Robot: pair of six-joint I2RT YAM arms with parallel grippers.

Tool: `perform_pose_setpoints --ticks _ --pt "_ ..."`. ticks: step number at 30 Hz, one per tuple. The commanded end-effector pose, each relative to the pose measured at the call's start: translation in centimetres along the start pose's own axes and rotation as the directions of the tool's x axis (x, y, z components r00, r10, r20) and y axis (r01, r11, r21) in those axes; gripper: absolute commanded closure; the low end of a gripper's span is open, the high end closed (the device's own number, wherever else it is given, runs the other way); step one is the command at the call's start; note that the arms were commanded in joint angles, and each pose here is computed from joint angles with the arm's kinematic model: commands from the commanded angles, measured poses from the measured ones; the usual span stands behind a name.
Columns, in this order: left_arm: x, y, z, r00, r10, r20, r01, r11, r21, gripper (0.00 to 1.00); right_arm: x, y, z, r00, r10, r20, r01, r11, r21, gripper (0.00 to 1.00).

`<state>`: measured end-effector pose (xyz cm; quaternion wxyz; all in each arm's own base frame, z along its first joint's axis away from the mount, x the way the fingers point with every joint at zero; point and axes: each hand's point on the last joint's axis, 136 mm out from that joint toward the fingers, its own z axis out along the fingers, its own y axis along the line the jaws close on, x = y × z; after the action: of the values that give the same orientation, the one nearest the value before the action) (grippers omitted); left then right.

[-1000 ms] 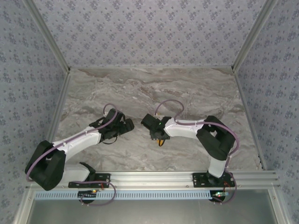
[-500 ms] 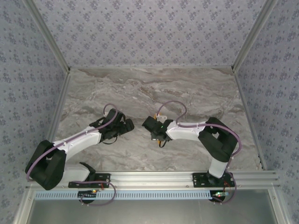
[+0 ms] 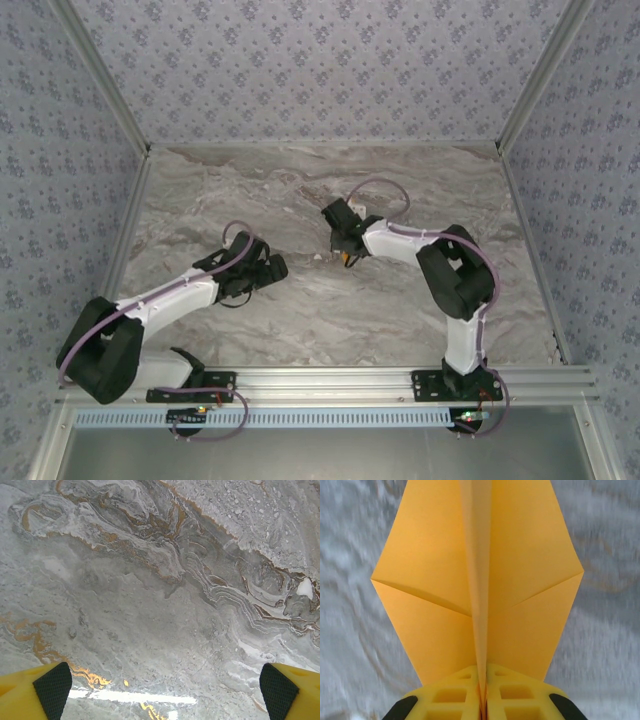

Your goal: Fold a paper plane with a square sheet of paper (pick it up from the middle)

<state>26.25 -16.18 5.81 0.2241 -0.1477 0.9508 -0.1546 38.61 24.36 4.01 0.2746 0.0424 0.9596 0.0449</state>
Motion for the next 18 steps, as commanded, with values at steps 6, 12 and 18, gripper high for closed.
perform_pose_setpoints --ticks 6,12,18 --pt "-0.6 -0.5 -0.3 1.000 0.018 -0.002 -0.018 1.000 -0.005 0.01 -2.0 -0.8 2.8 0.997 -0.063 -0.037 0.064 0.998 0.026 0.89" --pt "-0.7 -0.5 -0.3 1.000 0.025 -0.005 -0.025 1.000 -0.008 0.01 -0.6 -1.5 4.4 0.995 -0.043 -0.085 0.048 0.997 0.054 0.87" --pt "-1.7 -0.5 -1.0 0.998 0.060 0.018 -0.059 0.997 -0.042 0.01 0.2 -1.9 5.0 0.993 -0.009 -0.118 0.019 0.996 0.086 0.85"
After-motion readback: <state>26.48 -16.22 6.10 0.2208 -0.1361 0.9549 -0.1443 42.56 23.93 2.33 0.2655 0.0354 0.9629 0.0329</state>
